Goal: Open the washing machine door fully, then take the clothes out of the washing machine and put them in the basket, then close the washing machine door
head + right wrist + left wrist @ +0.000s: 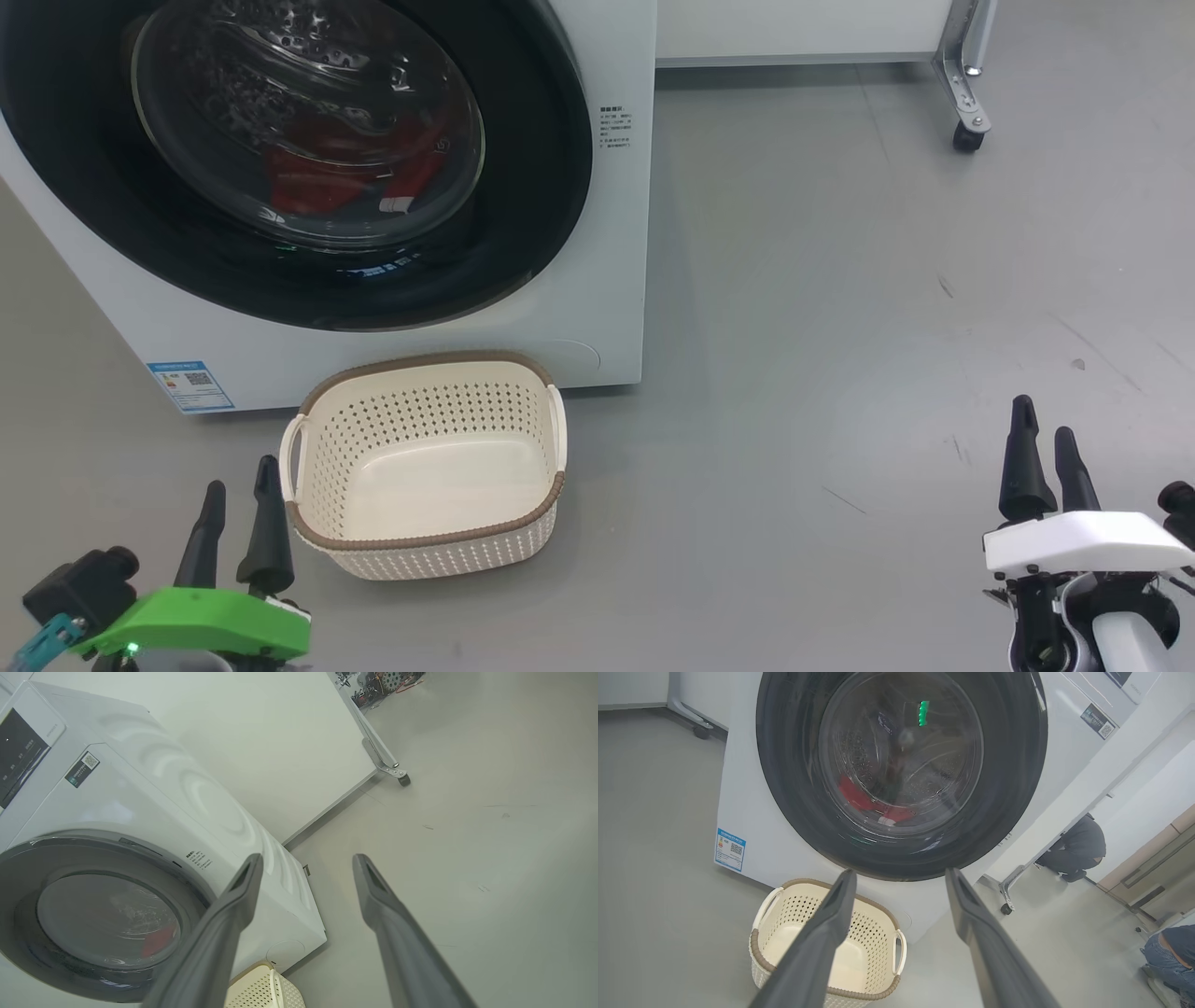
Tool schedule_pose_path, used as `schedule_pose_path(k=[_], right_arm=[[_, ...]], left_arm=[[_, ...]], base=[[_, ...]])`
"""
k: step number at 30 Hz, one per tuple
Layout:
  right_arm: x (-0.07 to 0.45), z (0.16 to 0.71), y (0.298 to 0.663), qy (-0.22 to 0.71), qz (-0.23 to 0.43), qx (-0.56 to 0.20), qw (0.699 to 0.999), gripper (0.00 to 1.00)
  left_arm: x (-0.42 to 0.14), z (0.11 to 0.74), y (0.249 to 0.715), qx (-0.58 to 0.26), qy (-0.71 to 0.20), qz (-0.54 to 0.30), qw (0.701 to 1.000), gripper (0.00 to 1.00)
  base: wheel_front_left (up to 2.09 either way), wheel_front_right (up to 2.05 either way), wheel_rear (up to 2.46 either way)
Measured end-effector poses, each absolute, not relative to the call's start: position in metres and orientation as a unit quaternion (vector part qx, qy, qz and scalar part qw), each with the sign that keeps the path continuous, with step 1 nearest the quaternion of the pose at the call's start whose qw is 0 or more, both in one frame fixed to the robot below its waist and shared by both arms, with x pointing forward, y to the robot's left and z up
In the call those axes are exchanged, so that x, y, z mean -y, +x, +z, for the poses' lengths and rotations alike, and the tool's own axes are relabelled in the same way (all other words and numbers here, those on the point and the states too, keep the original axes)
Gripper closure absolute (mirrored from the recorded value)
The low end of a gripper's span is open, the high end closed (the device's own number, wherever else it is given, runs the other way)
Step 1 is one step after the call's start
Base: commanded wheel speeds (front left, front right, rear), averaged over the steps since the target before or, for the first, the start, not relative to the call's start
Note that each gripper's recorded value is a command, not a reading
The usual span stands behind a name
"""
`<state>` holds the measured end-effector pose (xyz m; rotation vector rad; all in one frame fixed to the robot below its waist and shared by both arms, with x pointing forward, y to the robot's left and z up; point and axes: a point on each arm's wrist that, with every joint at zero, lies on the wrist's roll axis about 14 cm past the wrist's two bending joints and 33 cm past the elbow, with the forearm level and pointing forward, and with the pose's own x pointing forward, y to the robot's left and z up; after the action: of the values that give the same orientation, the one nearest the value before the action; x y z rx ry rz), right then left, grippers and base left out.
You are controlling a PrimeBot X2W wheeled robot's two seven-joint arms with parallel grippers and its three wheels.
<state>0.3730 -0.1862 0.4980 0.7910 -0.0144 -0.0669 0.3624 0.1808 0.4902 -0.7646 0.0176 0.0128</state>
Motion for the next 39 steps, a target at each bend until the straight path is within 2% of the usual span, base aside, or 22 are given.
schedule_pose_path(k=[16,26,39], right_arm=[[0.175,0.499,0.375,0.267,-0.024,0.009,0.963,0.00],[0.167,0.502,0.378,0.183,-0.015,0.017,0.983,0.00],[0.159,0.504,0.379,0.116,-0.005,0.028,0.993,0.00]], left_arm=[[-0.165,0.492,0.361,-0.006,-0.221,-0.025,0.975,0.00],[-0.156,0.483,0.357,-0.012,-0.149,-0.041,0.988,0.00],[-0.151,0.478,0.354,-0.010,-0.084,-0.053,0.995,0.00]], base=[[0.00,0.00,0.00],[0.00,0.00,0.00],[0.00,0.00,0.00]])
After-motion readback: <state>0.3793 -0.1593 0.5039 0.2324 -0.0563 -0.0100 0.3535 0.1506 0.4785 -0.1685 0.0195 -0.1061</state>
